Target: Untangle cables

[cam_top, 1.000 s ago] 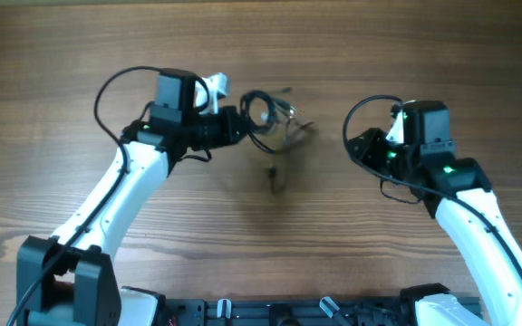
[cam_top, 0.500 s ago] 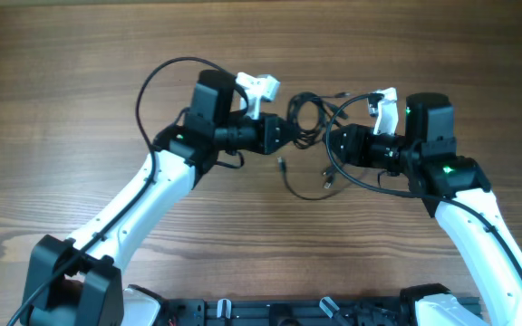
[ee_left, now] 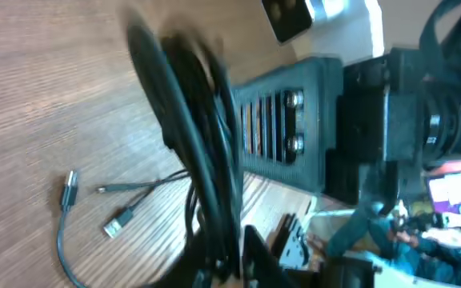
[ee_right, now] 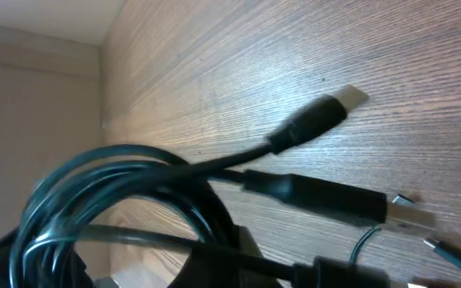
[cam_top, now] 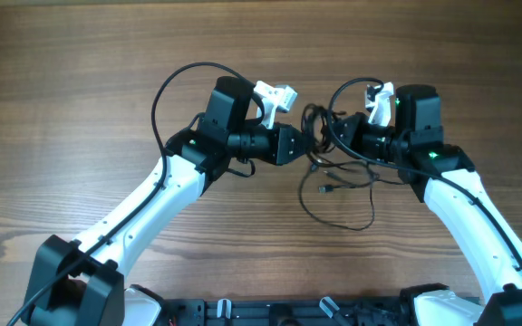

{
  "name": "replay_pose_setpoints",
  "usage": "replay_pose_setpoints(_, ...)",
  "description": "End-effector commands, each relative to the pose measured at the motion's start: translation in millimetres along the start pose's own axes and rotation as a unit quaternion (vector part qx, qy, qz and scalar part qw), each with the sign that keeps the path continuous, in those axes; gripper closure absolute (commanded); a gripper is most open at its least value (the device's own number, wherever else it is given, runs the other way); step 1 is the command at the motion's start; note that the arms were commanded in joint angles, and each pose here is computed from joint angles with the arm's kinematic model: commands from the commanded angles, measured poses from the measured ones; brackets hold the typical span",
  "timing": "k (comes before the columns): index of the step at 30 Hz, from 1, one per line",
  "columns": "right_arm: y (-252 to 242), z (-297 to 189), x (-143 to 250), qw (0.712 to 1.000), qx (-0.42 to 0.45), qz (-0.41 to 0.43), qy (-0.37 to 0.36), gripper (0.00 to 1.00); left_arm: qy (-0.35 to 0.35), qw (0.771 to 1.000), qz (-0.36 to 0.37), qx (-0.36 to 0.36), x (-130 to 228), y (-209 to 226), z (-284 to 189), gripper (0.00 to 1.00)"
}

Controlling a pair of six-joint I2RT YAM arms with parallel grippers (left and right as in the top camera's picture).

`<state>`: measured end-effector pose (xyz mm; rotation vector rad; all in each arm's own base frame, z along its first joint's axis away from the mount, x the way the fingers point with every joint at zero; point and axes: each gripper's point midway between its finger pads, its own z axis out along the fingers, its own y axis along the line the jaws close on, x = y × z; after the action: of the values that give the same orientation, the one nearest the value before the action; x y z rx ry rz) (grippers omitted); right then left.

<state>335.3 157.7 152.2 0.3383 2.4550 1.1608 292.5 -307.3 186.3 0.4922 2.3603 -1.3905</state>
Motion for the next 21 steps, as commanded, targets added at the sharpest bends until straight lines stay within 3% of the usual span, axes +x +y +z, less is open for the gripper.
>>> replay_pose_setpoints(1,-5.2,1.6,2.3,1.0,0.009,0.008,0.008,0.96,-0.019,0.999,0.022,-0.015,-9.5,-1.7,-6.5,0.72)
replay_pose_setpoints(5,-12.7,1.2,7.1,0.999,0.025,-0.045,0.016,0.96,-0.05,0.996,-0.001,-0.08,-22.4,30.7,-19.9,0.54)
replay_pose_setpoints(10,0.7,1.3,9.8,0.996,-0.012,-0.08,0.027,0.96,-0.075,0.992,0.006,-0.103,-33.5,38.5,-23.8,0.41)
replay_pose_setpoints(12,6.7,0.8,13.6,0.995,-0.03,-0.093,0.037,0.96,-0.089,0.99,0.014,-0.108,-40.2,39.0,-25.1,0.41)
replay_pose_setpoints(13,6.1,0.8,14.2,0.995,-0.029,-0.092,0.038,0.96,-0.096,0.99,0.02,-0.105,-44.1,37.0,-25.4,0.44)
replay_pose_setpoints(16,8.2,0.4,17.5,0.993,-0.037,-0.104,0.045,0.96,-0.1,0.989,0.022,-0.103,-46.0,35.7,-25.5,0.66)
replay_pose_setpoints(17,7.7,0.3,18.8,0.992,-0.037,-0.107,0.048,0.96,-0.098,0.99,0.02,-0.103,-45.2,36.4,-25.5,0.76)
replay_pose_setpoints(18,4.6,0.0,22.5,0.992,-0.032,-0.112,0.055,0.96,-0.096,0.99,0.018,-0.105,-43.7,37.2,-25.4,0.92)
replay_pose_setpoints(21,5.6,-0.9,28.4,0.986,-0.042,-0.146,0.067,0.96,-0.081,0.99,0.005,-0.112,-35.7,41.7,-24.9,0.96)
